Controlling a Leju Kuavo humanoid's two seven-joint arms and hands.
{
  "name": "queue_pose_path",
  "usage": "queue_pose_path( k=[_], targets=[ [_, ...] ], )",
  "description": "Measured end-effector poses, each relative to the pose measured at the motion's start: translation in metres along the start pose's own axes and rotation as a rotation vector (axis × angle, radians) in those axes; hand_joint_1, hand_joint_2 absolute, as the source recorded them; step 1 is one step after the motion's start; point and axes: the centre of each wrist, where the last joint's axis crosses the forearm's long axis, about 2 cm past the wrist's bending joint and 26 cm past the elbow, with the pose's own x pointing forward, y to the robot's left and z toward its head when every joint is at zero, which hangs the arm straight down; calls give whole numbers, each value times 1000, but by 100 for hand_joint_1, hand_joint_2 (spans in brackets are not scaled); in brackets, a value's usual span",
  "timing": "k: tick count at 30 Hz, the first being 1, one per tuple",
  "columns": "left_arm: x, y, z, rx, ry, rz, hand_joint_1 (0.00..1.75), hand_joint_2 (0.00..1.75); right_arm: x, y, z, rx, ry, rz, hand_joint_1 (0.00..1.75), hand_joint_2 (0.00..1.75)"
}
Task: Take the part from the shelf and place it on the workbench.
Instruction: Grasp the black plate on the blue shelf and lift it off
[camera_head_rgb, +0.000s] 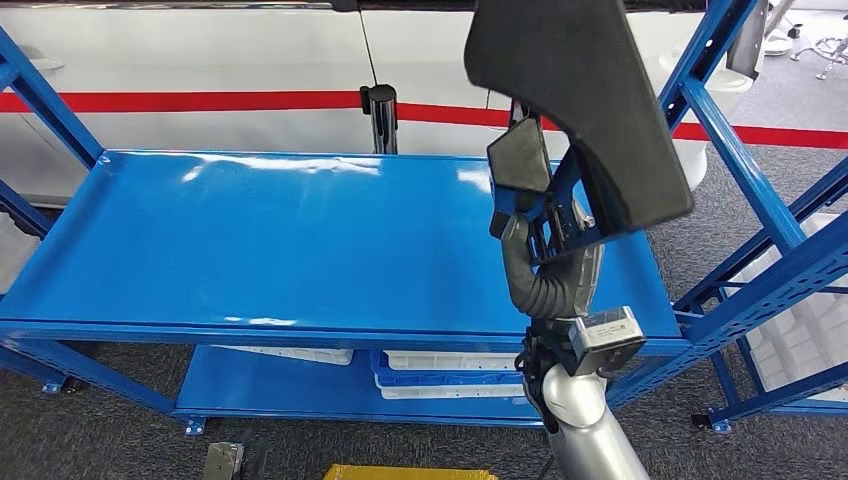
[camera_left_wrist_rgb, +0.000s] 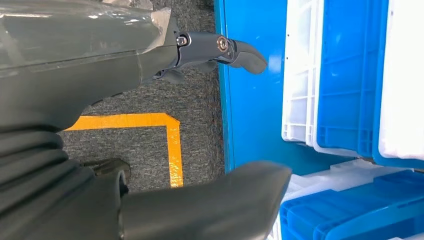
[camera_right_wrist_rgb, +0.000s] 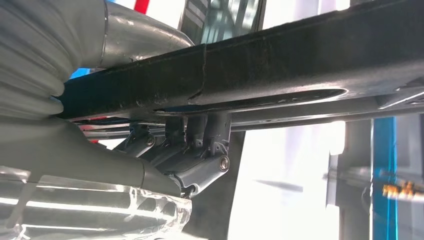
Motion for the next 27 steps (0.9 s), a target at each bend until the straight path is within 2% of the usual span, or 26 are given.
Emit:
queue_pose_path(
  k=[8, 16, 27],
  targets=[
    [0, 1, 1, 14, 0, -10, 0, 175, 3, 2, 6, 19, 2, -16, 175, 175],
    [-8, 13, 9, 110, 21, -46, 0, 175, 2, 30, 52, 164, 111, -148, 175, 175],
    [-11, 23, 11, 135, 28, -46, 0, 175, -1, 33, 59, 179, 126, -156, 175, 175]
  ],
)
